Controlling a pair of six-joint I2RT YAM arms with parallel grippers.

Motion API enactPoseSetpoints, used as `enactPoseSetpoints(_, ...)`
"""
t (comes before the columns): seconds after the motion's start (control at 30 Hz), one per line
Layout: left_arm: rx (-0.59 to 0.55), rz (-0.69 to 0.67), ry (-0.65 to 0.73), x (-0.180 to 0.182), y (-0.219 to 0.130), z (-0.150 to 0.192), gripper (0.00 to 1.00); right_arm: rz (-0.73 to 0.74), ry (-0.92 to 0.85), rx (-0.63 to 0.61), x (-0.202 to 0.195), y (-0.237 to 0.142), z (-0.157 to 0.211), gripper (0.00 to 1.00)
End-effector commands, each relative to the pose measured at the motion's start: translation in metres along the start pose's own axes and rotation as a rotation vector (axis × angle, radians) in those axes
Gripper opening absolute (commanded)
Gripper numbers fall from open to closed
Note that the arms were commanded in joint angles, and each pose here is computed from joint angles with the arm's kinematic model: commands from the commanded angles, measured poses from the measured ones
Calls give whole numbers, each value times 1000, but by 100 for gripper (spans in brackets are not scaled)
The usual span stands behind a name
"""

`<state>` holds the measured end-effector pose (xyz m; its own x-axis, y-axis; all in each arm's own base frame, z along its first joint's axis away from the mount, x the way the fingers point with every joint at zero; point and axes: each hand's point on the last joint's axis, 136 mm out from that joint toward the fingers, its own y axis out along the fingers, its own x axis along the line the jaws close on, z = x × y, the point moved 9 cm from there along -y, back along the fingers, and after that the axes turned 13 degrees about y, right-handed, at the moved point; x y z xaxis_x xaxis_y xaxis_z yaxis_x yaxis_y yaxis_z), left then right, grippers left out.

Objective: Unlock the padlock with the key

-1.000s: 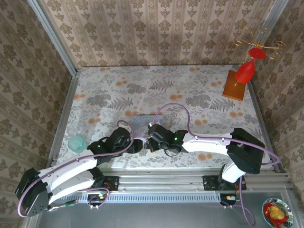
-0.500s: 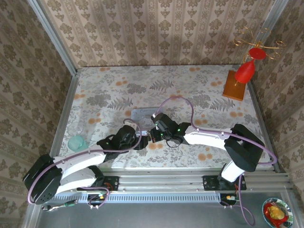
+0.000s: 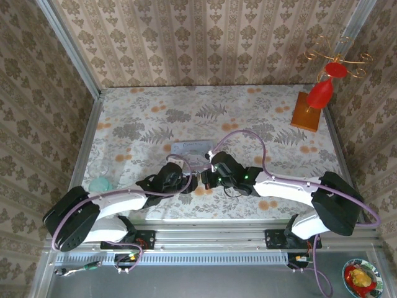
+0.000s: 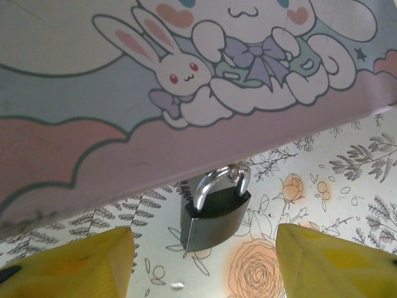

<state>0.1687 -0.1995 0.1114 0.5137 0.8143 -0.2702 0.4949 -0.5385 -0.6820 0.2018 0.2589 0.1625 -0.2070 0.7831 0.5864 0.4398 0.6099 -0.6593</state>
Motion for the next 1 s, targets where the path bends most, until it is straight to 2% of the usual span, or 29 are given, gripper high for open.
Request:
enactPoseSetpoints(0.0, -47, 4, -18, 1, 5, -6, 62, -45, 61, -44, 1, -5, -1, 0)
enactPoseSetpoints(0.37, -35, -6, -38, 4, 21, -6, 58, -40, 85, -91, -7, -21, 2, 0)
enactPoseSetpoints(0.6, -21, 15, -40, 1, 32, -8, 49, -41, 94, -93, -10, -22, 5, 0)
enactPoseSetpoints(0.97, -8, 10, -12, -2, 30, -9, 34, -23, 109, -93, -13, -21, 6, 0)
